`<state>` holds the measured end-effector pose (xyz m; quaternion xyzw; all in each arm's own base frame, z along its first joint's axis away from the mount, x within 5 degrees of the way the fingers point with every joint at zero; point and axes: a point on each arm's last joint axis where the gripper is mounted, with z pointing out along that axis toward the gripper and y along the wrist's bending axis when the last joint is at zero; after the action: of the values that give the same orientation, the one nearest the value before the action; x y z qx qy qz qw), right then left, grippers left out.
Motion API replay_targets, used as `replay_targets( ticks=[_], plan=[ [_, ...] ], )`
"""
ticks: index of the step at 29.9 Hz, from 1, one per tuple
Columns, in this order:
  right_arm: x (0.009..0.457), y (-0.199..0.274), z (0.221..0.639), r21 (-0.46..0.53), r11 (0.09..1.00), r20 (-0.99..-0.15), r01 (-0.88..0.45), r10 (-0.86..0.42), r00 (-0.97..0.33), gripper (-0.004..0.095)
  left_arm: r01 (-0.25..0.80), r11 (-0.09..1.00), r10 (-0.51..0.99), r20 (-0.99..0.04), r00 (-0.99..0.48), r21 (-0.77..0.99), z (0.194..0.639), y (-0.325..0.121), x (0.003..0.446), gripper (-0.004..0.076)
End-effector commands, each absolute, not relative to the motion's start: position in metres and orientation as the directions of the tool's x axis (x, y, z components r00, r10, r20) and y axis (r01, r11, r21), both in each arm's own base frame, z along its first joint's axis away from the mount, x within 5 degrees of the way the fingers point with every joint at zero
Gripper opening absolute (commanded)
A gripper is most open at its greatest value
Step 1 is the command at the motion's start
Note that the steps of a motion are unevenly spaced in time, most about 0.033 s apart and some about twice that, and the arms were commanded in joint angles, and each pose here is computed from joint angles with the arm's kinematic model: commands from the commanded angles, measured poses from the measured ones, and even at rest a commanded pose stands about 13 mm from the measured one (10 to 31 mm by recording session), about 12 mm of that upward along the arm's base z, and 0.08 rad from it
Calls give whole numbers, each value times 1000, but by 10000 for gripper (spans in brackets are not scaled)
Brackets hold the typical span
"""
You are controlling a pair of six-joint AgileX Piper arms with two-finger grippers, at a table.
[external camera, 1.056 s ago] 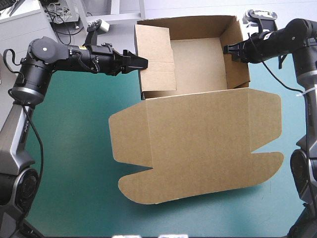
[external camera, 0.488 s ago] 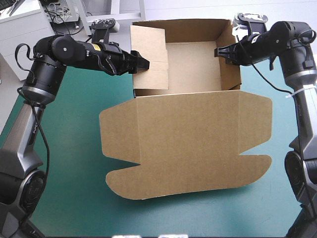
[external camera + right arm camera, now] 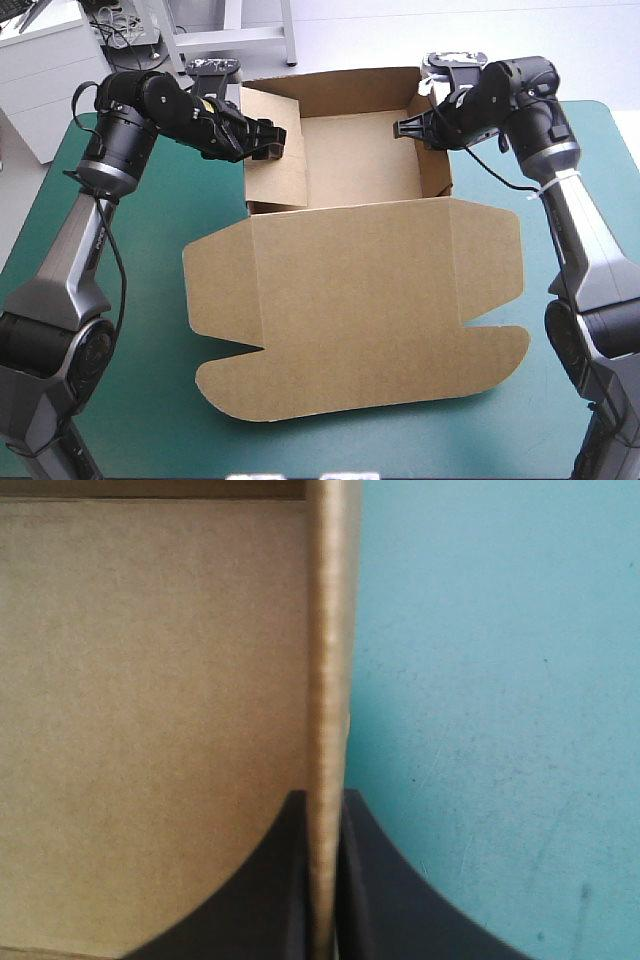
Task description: Fold the box
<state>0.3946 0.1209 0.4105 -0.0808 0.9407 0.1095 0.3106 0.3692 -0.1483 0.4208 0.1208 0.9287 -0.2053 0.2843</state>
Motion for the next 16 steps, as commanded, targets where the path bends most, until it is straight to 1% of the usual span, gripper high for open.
replay_targets(
  ticks=[1,6,16],
  plan=[
    [383,120,437,179,959,-676,-219,-42,-736,-2,352,878,106,-586,-803,-324,437,-149,357,465],
    [388,120,430,176,964,-652,-199,-37,-757,-2,321,916,132,-573,-809,-241,423,-150,366,456],
    [401,124,411,205,967,-613,-151,6,-790,-3,285,939,142,-537,-832,-193,403,-153,380,442]
  ],
)
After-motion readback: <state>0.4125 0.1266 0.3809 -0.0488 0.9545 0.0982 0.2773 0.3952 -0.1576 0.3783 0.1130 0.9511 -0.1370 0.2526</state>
